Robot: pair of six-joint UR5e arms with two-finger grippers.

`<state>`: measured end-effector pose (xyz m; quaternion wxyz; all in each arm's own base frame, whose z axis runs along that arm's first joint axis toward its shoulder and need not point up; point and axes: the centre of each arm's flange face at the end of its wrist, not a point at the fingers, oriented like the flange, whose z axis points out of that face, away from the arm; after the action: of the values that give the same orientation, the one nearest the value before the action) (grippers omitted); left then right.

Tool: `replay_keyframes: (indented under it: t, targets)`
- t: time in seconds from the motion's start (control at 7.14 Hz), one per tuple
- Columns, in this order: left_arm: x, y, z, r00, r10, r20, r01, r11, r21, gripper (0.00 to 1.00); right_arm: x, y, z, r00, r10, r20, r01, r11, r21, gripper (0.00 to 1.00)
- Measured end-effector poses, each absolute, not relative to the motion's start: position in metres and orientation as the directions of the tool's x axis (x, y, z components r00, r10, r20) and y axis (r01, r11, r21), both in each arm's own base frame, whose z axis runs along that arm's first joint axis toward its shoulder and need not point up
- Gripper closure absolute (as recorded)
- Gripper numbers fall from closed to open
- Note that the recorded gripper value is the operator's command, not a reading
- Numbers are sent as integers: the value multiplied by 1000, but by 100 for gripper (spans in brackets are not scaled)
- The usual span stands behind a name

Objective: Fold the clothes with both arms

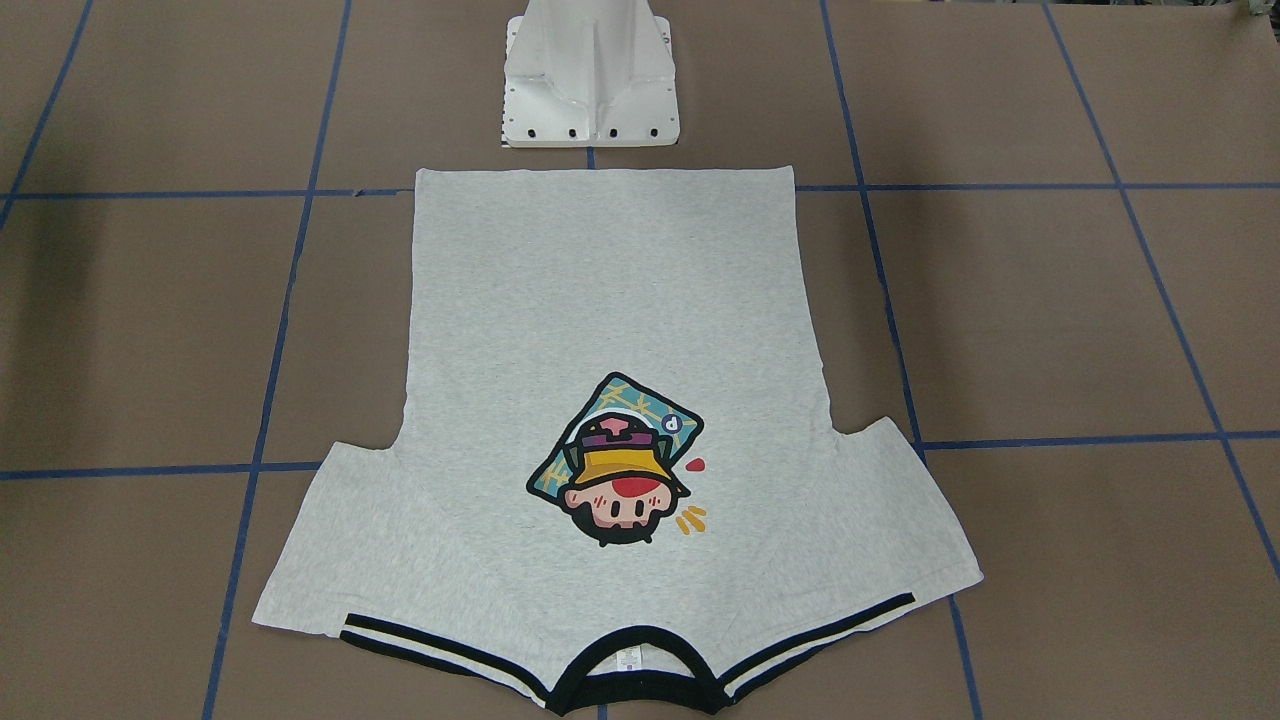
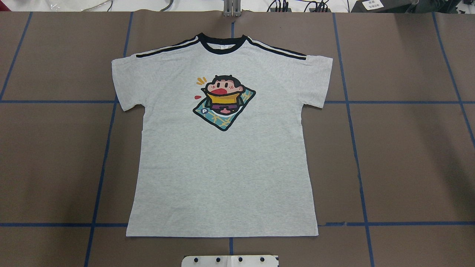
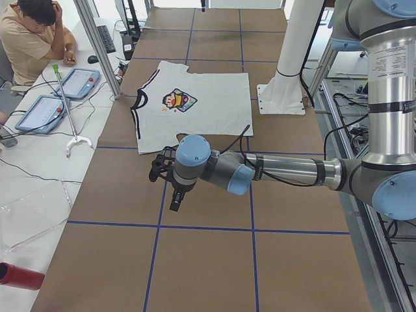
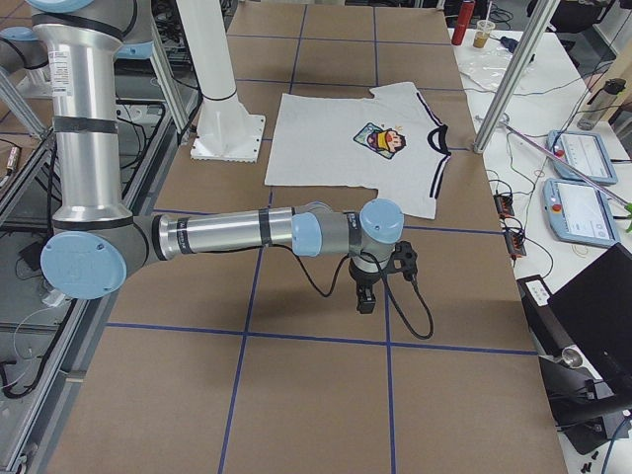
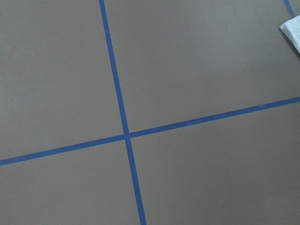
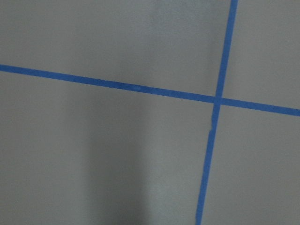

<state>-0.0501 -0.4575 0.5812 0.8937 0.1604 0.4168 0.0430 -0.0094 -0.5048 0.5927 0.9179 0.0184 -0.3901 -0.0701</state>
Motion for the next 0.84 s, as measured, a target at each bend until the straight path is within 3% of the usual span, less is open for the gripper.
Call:
replay_keyframes:
  t: [0.28, 0.56, 0.84]
  targets:
    - [-48, -457, 577, 625, 225, -747, 59, 941, 333, 0, -60, -529, 582, 666, -109, 738, 27, 992, 122, 0]
    - [-47, -457, 576, 621, 231, -749, 57, 940, 337, 0, -121, -590, 565, 613, -30, 790, -87, 991, 105, 0]
    - [-46, -457, 574, 620, 232, -749, 57, 939, 338, 0, -201, -637, 511, 596, 19, 803, -162, 982, 97, 1]
